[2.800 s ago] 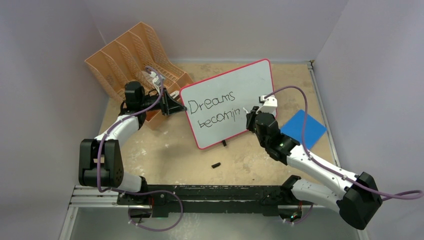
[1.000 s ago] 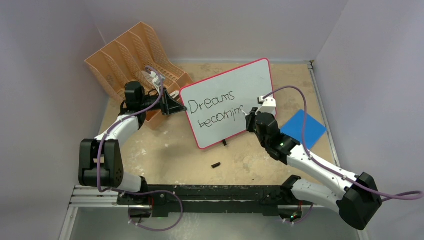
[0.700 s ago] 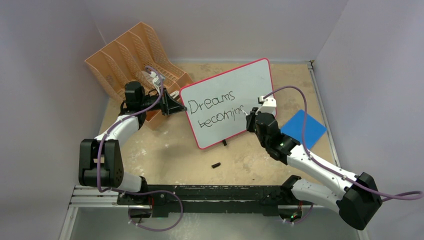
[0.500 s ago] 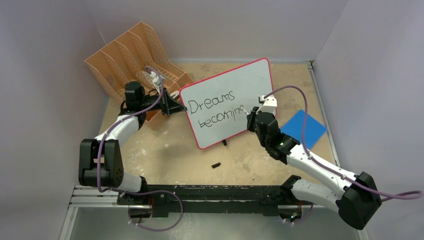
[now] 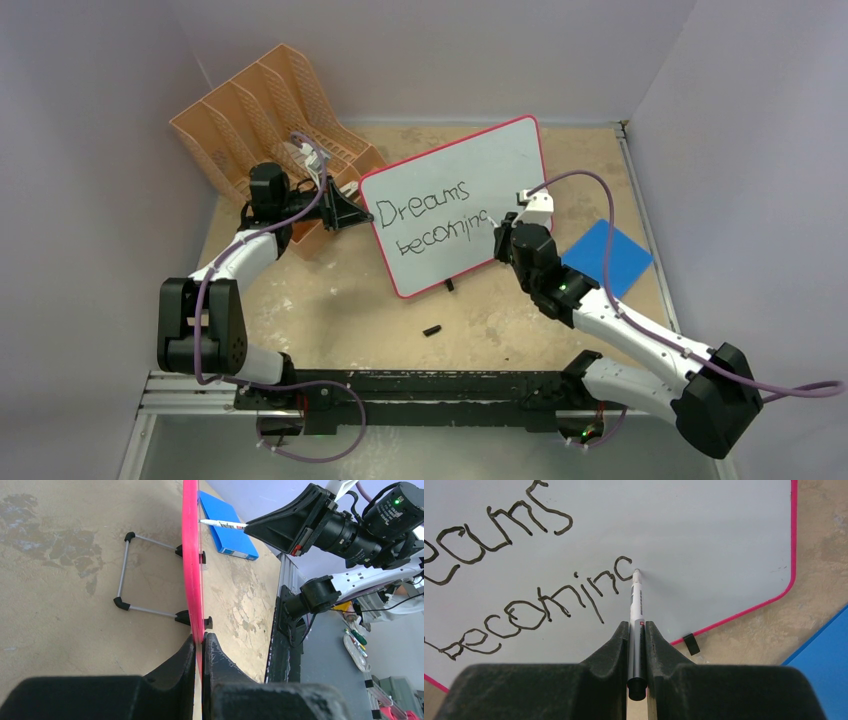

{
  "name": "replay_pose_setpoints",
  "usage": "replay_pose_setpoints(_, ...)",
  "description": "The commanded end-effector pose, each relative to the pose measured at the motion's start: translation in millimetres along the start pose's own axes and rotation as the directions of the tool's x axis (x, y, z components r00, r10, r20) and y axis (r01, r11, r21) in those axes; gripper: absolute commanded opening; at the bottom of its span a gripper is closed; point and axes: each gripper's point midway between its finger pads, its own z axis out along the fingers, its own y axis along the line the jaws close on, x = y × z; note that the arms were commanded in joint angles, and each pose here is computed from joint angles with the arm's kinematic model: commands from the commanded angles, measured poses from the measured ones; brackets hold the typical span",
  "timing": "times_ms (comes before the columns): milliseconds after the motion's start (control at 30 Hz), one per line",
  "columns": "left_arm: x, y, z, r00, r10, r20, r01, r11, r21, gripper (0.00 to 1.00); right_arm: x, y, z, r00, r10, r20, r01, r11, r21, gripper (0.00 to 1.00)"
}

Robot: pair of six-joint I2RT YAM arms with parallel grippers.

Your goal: Write a sentence on the whiteboard

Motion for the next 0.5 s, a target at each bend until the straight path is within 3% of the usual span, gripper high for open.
replay_pose_setpoints(0,-15.8,-0.7,-1.1,0.995,0.093,0.024,-0.093,0.996,0.001,0.0,-32.4,10.7,-0.4,0.996,0.035,0.084,-0.033,0.999,-0.031,0.0)
replay_pose_setpoints(467,-16.0,-0.7,-1.1,0.995,0.093,0.024,-0.093,0.996,0.0,0.0,-38.1,13.3,-2.1,0.995,0.039,0.097,-0.035,0.998,-0.045,0.0)
